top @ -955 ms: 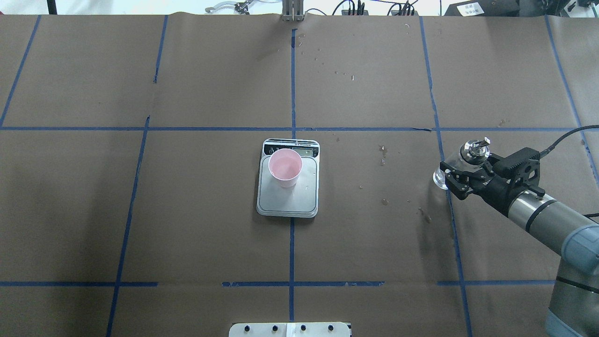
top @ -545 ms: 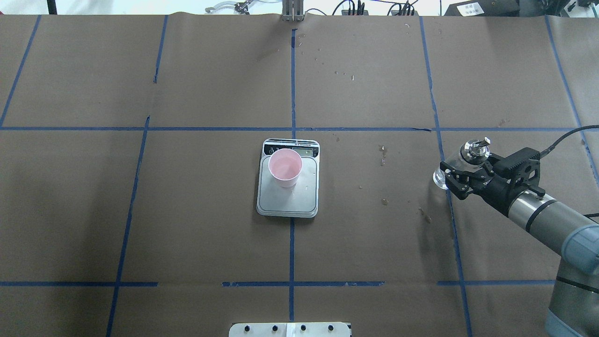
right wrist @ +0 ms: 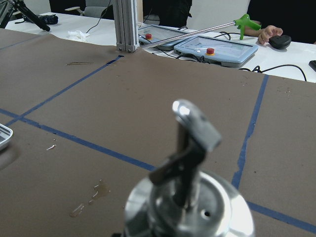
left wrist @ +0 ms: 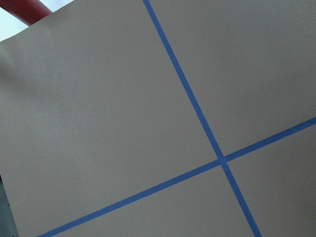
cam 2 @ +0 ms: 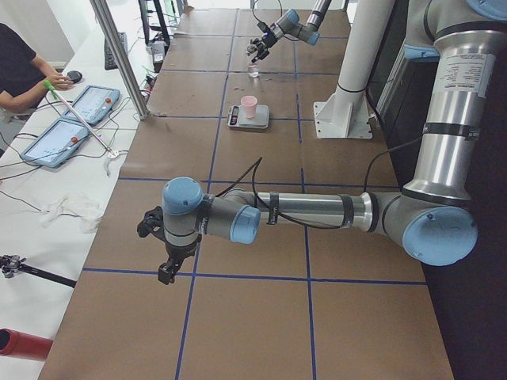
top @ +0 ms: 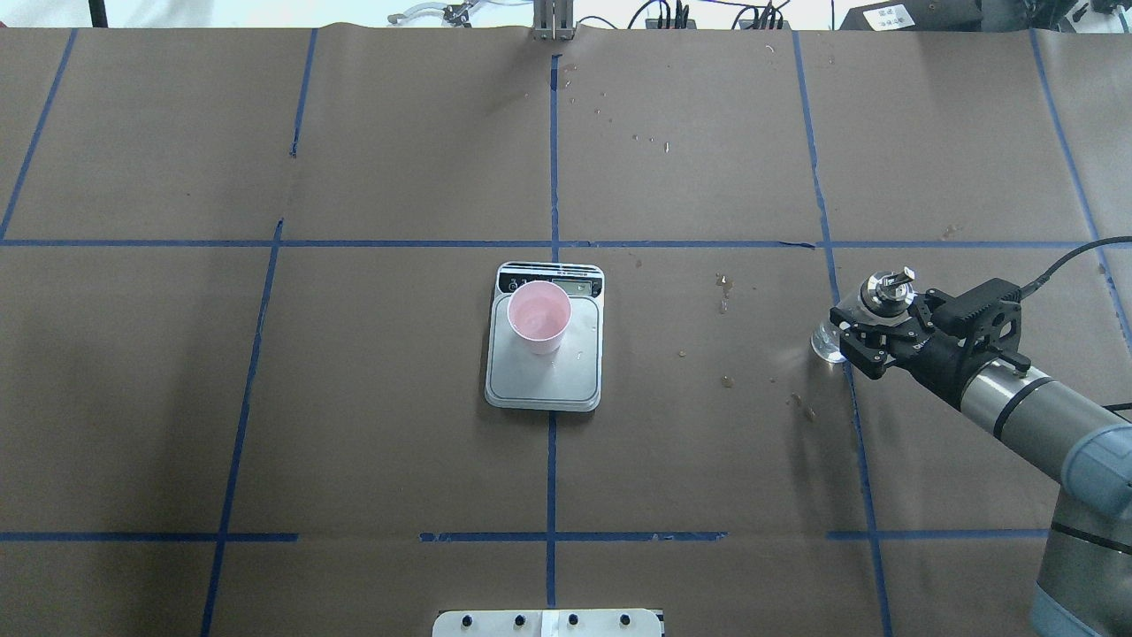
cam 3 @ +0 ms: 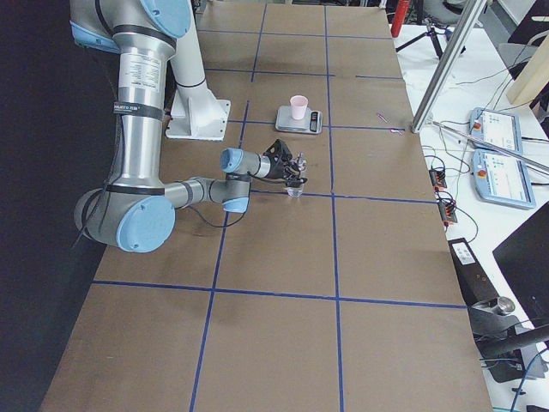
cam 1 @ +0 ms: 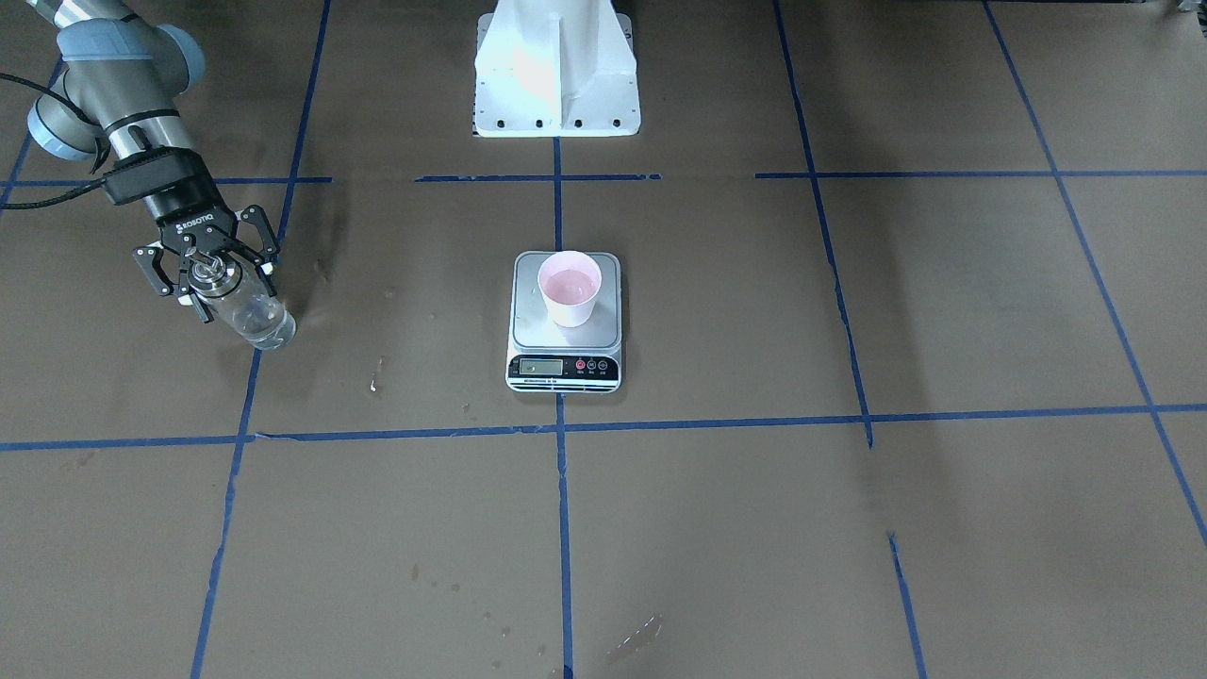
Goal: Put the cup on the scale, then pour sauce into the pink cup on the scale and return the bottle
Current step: 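Lower the glass bottle onto the table with the right gripper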
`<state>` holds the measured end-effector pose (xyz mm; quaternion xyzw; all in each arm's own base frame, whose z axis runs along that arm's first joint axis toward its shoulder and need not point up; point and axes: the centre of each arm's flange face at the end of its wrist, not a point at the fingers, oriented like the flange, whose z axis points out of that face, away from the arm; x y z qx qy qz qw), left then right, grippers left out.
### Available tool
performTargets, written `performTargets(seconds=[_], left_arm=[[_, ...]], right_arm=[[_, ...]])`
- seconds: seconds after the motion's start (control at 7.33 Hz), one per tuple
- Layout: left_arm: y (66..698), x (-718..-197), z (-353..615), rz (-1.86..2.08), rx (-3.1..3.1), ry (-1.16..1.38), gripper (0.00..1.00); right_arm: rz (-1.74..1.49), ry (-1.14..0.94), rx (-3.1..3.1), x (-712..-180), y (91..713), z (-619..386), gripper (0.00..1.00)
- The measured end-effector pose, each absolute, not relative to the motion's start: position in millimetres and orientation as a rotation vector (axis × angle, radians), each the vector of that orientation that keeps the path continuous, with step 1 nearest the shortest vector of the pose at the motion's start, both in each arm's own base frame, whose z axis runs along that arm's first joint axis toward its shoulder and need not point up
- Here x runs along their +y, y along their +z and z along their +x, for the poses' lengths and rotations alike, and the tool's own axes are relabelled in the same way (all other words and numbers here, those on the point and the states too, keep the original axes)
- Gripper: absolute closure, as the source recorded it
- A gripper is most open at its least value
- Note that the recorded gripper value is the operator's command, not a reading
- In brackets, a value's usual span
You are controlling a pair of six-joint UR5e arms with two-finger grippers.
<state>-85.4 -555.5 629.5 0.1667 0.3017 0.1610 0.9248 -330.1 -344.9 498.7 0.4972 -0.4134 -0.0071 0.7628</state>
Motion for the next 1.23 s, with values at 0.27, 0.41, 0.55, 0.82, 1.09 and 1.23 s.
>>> performTargets(seconds=[0.27, 0.41, 0.55, 0.82, 1.09, 1.23], left_arm=[[629.4, -555.5, -85.4, 0.342, 0.619, 0.330, 0.00], [629.4, -555.5, -85.4, 0.342, 0.619, 0.330, 0.00], [629.4, -555.5, -85.4, 0.342, 0.618, 0.330, 0.00], [629.4, -555.5, -85.4, 0.343, 0.618, 0.331, 0.00], [629.5, -555.4, -85.4, 0.343, 0.619, 0.332, 0.00], [629.8, -555.1, -85.3, 0.342, 0.620, 0.331, 0.00]], right_arm=[[1.081, -0.014, -0.900, -344.8, 497.8, -329.9, 0.00], [1.079, -0.014, -0.898, -344.9, 497.7, -329.2, 0.00], [1.073, -0.015, -0.891, -345.0, 497.6, -328.7, 0.00], [1.039, -0.028, -0.864, -343.5, 493.1, -327.3, 0.00], [1.004, -0.054, -0.864, -339.1, 493.1, -324.7, 0.00], [0.989, -0.067, -0.871, -336.1, 493.4, -322.2, 0.00]])
